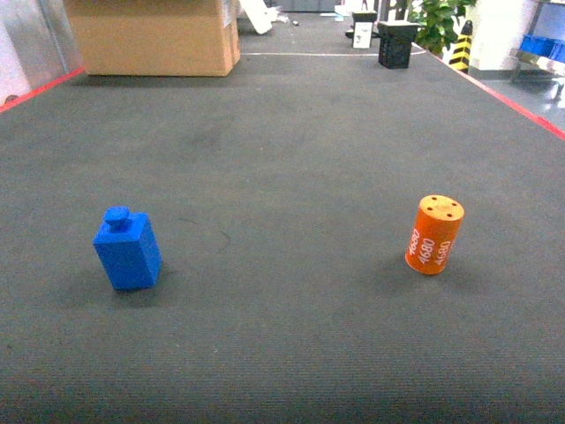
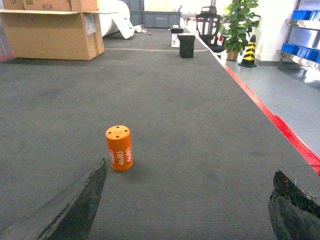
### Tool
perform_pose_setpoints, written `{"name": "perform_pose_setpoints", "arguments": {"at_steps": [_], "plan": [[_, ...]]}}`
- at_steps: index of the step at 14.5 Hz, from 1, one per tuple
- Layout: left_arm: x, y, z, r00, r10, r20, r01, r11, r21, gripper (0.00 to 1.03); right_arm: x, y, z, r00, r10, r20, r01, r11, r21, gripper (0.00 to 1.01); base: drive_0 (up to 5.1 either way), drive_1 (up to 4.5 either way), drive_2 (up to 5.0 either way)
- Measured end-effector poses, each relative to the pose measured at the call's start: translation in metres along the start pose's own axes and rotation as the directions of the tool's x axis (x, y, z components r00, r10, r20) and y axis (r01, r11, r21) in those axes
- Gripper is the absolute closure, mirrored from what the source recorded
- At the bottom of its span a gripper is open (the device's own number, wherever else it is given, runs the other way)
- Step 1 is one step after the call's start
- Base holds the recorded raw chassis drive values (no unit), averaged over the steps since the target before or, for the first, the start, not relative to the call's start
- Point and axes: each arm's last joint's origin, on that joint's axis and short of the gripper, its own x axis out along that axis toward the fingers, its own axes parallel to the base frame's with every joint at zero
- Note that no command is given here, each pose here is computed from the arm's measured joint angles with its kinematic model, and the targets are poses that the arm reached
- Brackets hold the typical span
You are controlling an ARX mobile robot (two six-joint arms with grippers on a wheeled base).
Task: Sort blue parts and orange caps into right shelf containers
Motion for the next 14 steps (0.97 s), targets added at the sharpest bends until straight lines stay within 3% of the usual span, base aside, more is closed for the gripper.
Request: {"name": "perform_pose_setpoints", "arguments": {"at_steps": [14], "plan": [[0.0,0.0,0.0,1.0,0.0,0.0,0.0,1.0,0.0,0.05,0.0,0.0,0.0,1.0,0.0,0.0,0.0,1.0,0.0,0.03,0.0,0.0,0.0]]}}
